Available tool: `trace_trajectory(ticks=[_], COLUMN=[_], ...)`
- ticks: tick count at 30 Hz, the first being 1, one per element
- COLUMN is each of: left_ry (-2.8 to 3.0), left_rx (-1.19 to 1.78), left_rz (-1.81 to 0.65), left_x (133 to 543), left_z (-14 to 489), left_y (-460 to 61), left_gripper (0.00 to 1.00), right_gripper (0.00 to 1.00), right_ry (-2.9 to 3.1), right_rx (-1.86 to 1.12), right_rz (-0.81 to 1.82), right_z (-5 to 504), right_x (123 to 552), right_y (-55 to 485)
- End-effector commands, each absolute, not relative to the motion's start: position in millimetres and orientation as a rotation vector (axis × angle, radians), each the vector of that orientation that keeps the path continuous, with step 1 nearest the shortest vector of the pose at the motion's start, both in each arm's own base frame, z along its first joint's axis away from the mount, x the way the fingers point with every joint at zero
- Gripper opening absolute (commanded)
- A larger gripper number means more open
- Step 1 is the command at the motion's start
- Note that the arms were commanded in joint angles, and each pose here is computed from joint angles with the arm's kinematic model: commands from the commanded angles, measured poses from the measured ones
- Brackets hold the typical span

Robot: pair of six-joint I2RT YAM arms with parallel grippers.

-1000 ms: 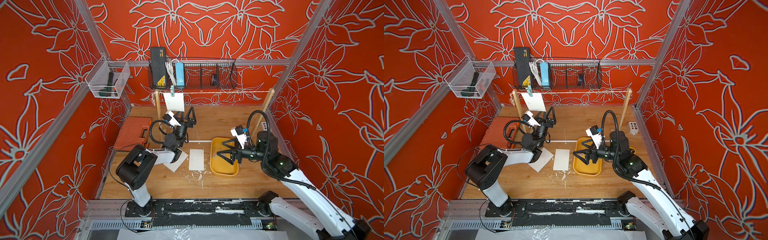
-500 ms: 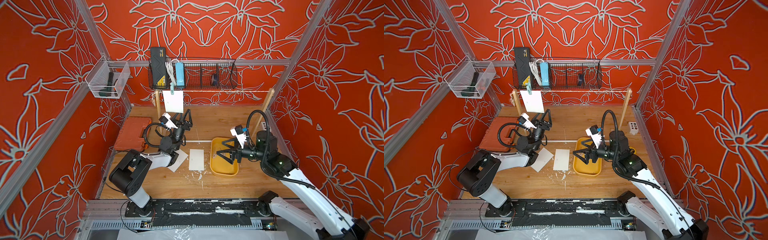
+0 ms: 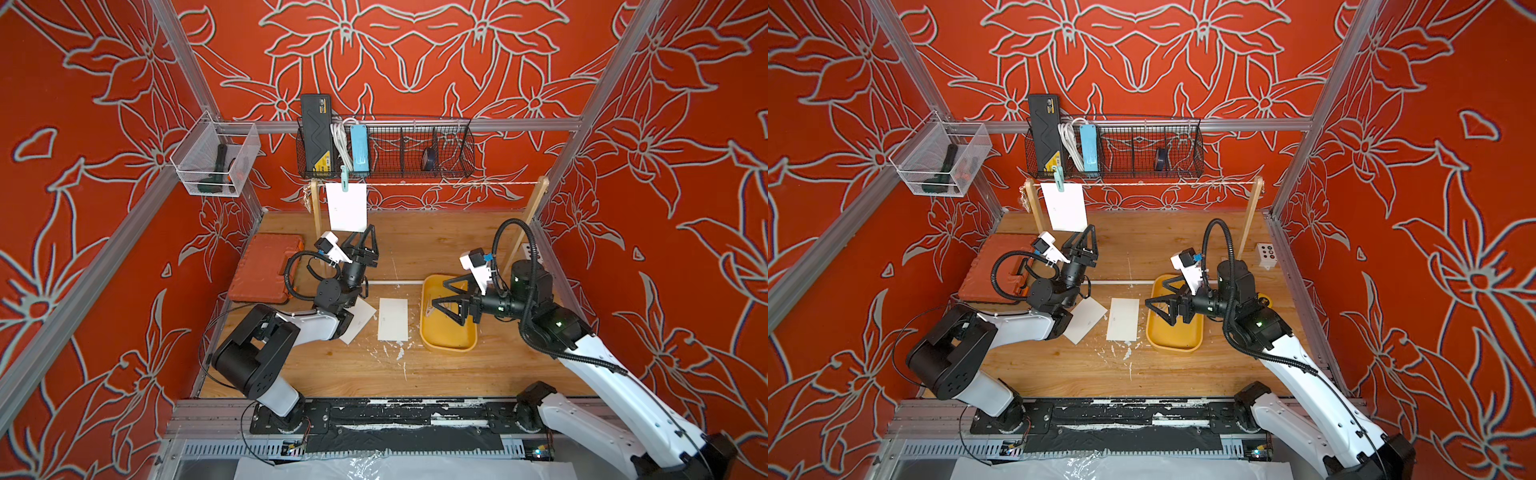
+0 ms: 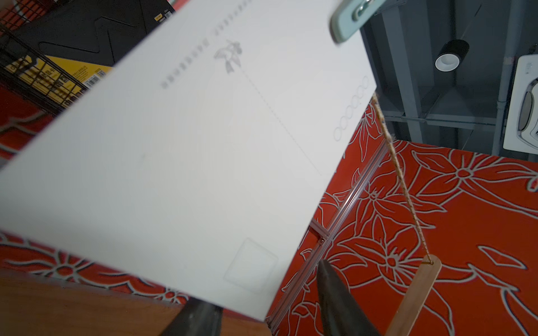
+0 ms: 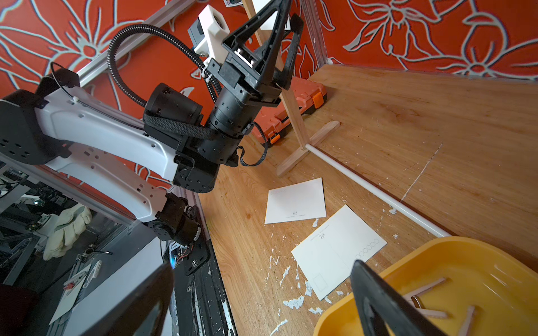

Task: Remove the postcards from the strings
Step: Pinch the postcard on the clothesline.

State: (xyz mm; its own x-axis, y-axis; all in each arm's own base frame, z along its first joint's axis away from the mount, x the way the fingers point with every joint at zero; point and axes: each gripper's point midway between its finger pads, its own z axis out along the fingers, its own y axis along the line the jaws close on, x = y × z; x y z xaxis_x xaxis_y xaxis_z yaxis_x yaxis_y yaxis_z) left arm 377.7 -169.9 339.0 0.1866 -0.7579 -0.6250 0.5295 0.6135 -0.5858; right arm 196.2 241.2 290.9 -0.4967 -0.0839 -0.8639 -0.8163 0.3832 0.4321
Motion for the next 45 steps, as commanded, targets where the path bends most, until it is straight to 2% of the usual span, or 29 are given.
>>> trace_trajectory(ticks=[1,5,10,12,16,20,26,28,35,45], left_ry=[0.767,0.756,0.748,0.746,0.741,0.74,0.738,0.74,0.75,0.771], left_rx=[-0.268,-0.275,-0.272,-0.273,-0.28,-0.289,-0.294,-0.291,-0.268,-0.264], left_rz=[-0.969,-0.961,-0.95,-0.945,-0.952,-0.973,-0.994,-1.001,-1.025,-1.112], left_x=[339.6,335.7,330.2,328.8,328.0,328.9,330.7,331.0,332.4,338.7], left_z=[393.6,396.3,398.2,398.1,398.7,398.2,398.3,398.2,396.8,394.9], left_y=[-142.8,-135.7,-129.2,-126.7,-121.7,-119.9,-120.9,-122.1,-127.8,-138.5], left_gripper=[0.49,0.55,0.74,0.75,0.68,0.53,0.37,0.27,0.01,0.0], right_gripper=[0.95,0.95,0.95,0.95,0.95,0.95,0.95,0.95,0.95,0.96], right_ry=[1.805,1.806,1.811,1.81,1.812,1.812,1.813,1.811,1.801,1.74], right_rx=[-0.793,-0.793,-0.793,-0.793,-0.791,-0.791,-0.788,-0.786,-0.788,-0.822], right_rz=[1.173,1.173,1.174,1.174,1.177,1.175,1.171,1.167,1.156,1.094], right_z=[301.7,301.4,300.3,301.0,300.1,299.9,299.7,300.4,307.4,347.2], right_x=[196.6,197.1,198.1,198.2,198.0,198.0,197.7,197.8,198.9,213.8], right_y=[244.6,244.9,245.9,246.2,246.4,246.6,245.8,245.3,245.3,252.1])
